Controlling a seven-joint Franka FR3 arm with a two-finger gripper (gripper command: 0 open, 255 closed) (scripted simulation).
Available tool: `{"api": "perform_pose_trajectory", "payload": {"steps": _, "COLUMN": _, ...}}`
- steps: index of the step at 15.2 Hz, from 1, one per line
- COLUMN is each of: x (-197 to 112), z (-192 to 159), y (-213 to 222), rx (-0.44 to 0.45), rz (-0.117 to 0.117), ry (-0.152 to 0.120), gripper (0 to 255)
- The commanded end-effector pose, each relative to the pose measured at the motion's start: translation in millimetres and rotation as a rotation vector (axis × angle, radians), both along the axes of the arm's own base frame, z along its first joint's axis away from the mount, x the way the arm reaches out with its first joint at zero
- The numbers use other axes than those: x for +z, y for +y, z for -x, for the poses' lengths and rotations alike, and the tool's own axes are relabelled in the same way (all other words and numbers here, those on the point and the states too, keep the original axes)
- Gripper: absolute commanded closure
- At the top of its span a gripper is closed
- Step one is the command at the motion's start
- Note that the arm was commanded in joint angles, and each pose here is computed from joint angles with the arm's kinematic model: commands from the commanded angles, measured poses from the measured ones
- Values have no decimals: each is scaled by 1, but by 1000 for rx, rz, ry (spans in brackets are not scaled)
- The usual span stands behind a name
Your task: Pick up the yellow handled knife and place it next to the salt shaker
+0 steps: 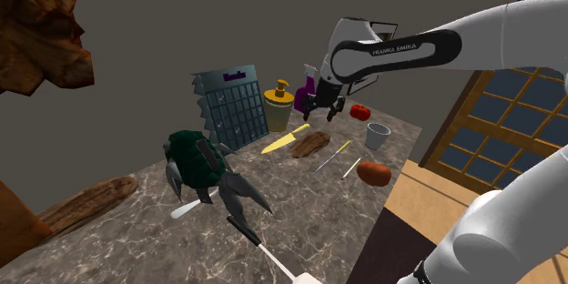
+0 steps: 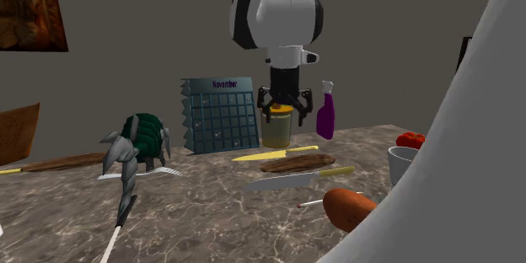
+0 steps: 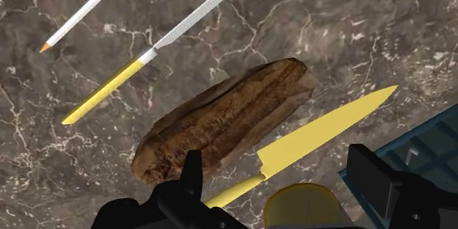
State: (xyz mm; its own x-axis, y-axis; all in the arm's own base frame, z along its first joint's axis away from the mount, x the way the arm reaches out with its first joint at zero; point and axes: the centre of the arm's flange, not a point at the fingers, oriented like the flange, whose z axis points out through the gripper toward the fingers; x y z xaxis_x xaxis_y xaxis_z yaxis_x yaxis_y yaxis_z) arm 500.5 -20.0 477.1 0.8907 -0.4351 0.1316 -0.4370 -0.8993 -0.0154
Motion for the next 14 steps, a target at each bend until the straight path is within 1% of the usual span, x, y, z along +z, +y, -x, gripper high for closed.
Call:
{"api": "perform_pose_trajectory", "payload": {"steps": 1, "x": -17, "z": -17, "y": -4, "rx": -46, "rz": -17, "ry": -4, "gripper": 0}}
{"api": "perform_pose_trajectory", "payload": {"steps": 11, "x": -98, "z": -116, "y": -39, "rx": -267, "rz": -99, "ry": -19, "gripper": 0}}
{"api": "perform_pose_trajectory", "payload": {"steps": 12, "x": -102, "z": -121, "y": -41, "rx": -279, "rz": -103, "ry": -20, "gripper": 0}}
{"api": "perform_pose_trajectory", "payload": {"steps": 14, "x": -112, "z": -123, "y": -41, "rx": -279, "rz": -103, "ry": -20, "gripper": 0}}
